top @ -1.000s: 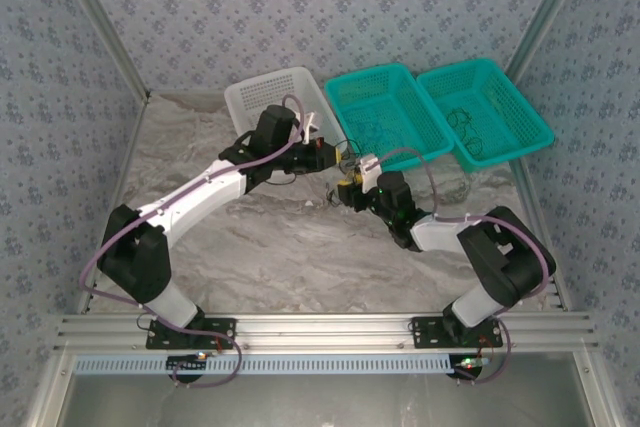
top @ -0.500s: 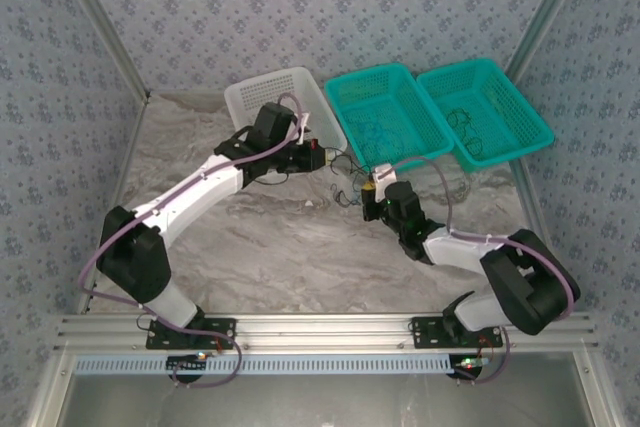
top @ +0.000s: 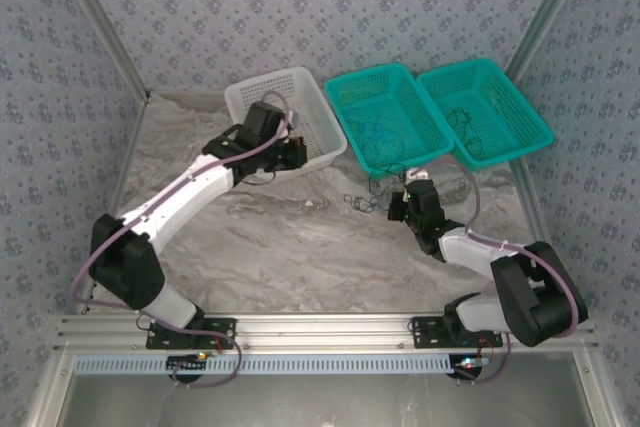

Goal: Untangle the cables

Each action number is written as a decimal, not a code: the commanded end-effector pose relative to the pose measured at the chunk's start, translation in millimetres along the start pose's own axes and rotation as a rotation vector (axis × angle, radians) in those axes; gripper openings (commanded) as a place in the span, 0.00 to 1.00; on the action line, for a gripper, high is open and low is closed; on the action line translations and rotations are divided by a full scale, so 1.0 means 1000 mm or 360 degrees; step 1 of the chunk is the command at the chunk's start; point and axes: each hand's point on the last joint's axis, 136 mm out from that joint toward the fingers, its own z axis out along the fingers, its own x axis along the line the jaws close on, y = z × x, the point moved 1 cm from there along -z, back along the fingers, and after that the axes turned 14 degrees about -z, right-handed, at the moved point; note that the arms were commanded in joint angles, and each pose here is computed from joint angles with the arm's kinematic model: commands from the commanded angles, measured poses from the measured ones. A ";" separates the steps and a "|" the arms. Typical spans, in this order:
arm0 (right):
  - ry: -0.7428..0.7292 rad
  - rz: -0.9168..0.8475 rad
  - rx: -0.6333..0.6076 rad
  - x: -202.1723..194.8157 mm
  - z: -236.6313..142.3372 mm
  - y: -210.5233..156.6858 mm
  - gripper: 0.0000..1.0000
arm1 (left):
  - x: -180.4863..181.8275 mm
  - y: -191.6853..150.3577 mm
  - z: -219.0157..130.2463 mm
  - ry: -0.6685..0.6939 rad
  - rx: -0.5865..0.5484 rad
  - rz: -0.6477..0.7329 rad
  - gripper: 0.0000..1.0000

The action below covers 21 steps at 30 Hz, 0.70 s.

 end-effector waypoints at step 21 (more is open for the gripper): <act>-0.0033 0.0232 0.0077 -0.019 -0.039 0.017 0.73 | -0.049 0.003 -0.029 -0.0211 -0.0053 0.0199 0.00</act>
